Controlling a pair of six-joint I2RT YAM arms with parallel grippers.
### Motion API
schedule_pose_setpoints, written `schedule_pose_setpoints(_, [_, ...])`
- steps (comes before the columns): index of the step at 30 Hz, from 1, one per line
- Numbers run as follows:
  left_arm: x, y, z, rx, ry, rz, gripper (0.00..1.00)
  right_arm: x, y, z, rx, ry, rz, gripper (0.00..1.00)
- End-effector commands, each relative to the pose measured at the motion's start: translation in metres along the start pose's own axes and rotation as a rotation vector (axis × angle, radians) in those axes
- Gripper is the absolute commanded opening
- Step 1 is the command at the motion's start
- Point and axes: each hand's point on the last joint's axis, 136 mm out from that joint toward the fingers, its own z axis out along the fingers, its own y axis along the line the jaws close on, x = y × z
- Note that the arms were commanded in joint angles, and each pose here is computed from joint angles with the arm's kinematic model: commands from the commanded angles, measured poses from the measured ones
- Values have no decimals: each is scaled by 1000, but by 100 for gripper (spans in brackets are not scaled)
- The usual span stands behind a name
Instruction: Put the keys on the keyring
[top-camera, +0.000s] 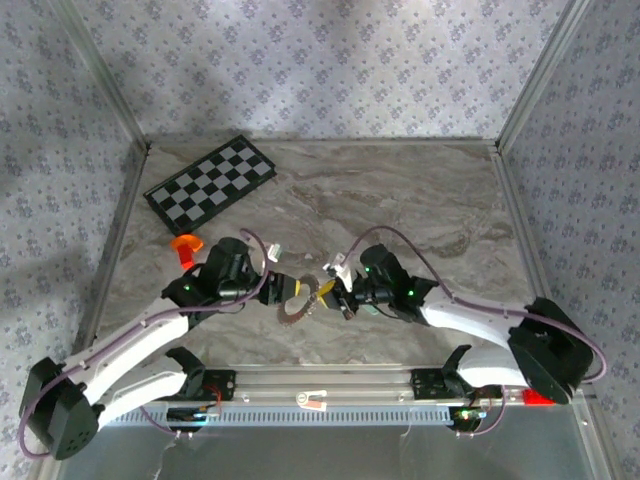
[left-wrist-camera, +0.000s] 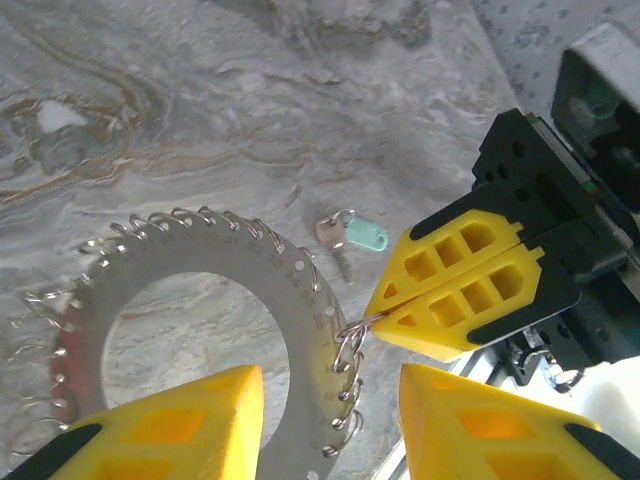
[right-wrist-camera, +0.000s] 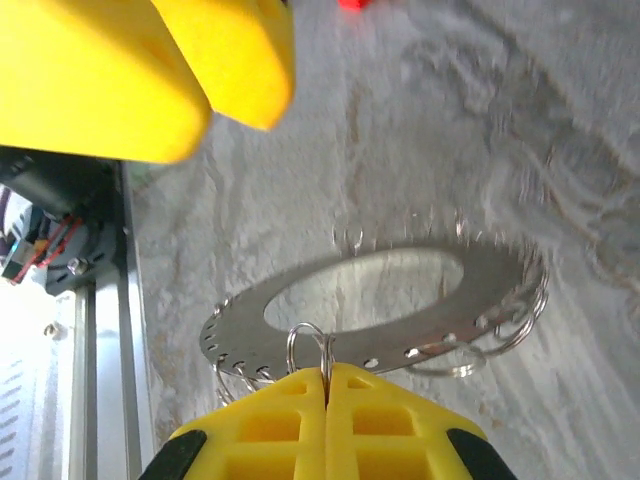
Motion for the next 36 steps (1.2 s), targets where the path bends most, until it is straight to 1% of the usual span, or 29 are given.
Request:
schedule_pose_setpoints(1, [-8,-24,-6,87,-36,74,38,-28,8,-12,5,-119,-106,0])
schedule_pose_setpoints(9, [-17,-50,-9,146,-52,136,30,-62,27,-36,-28,-264,-178,0])
schedule_pose_setpoints(12, [-19,-60,-12,190,-65,158,30,-65,34,-43,-43,-299,-200,0])
schedule_pose_setpoints(18, [-24,-91,-21,312,-102,225,40,-74,47,-54,-91,-336,-226,0])
schedule_pose_setpoints(20, [-26,-99,-25,338,-113,249,42,-77,51,-57,-102,-347,-232,0])
schedule_pose_setpoints(28, [-23,-125,-36,414,-110,319,40,-91,56,-67,-99,-382,-230,0])
schedule_pose_setpoints(36, [-17,-133,-41,432,-110,338,36,-100,52,-79,-46,-413,-211,0])
